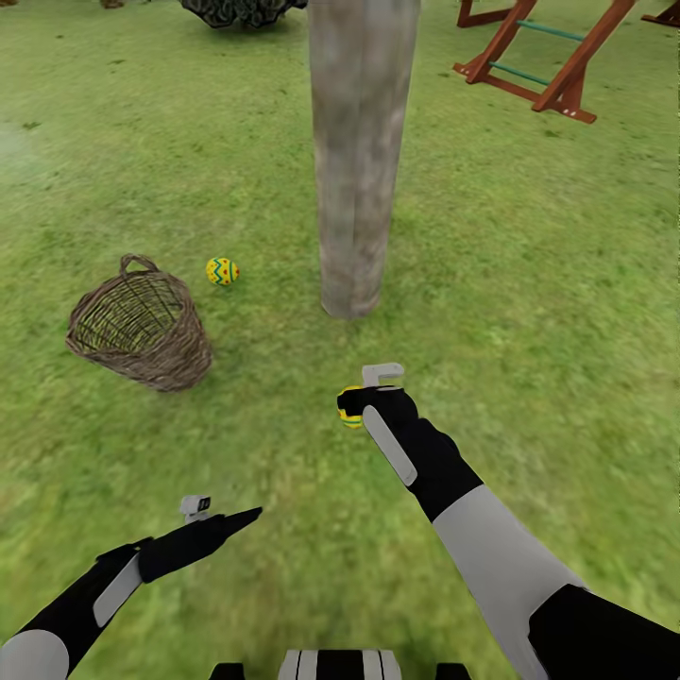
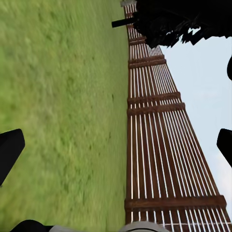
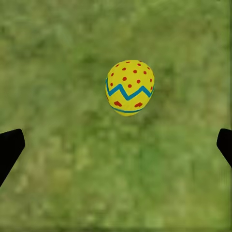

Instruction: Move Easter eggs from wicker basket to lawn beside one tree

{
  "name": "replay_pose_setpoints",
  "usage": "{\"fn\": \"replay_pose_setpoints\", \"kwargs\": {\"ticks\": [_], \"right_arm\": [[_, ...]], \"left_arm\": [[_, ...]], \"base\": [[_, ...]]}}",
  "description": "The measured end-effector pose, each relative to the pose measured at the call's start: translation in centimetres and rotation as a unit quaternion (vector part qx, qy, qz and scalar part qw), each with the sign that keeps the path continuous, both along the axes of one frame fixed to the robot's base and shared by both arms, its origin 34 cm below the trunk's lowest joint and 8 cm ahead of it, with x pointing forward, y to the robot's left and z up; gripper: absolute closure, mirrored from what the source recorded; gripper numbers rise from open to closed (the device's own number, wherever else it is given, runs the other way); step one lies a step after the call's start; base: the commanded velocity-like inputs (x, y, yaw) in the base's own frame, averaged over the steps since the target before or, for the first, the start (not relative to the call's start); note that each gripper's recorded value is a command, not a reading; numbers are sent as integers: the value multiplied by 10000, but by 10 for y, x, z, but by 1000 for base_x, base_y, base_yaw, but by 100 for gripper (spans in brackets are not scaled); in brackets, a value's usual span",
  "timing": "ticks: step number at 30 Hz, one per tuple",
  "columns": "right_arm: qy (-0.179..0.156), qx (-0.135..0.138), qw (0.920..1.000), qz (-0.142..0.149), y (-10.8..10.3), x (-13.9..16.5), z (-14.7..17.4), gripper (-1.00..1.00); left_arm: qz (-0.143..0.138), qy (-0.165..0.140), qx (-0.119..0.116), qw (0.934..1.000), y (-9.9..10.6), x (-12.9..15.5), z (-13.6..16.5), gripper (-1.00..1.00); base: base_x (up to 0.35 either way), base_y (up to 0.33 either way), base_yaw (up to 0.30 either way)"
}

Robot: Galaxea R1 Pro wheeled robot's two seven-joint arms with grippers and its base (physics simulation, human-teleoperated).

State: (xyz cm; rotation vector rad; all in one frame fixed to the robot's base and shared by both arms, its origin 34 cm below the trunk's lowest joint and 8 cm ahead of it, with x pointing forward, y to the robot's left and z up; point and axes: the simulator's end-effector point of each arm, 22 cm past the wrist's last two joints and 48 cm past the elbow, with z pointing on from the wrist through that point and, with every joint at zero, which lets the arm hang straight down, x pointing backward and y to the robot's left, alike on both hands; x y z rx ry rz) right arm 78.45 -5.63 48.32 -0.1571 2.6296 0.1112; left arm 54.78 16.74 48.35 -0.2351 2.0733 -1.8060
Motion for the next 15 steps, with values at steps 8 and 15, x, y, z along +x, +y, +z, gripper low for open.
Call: {"fn": "replay_pose_setpoints", "kwargs": {"ticks": [8, 15], "right_arm": [[-63, 0, 10000, 4, 0, 5, 24, -100], [-113, -3, 9999, 4, 0, 9, 45, -100]], "left_arm": [[1, -60, 4, 10000, 0, 5, 21, -100], [0, -117, -3, 9999, 0, 9, 40, -100]], "base": [[-189, 0, 0], [-17, 0, 0]]}}
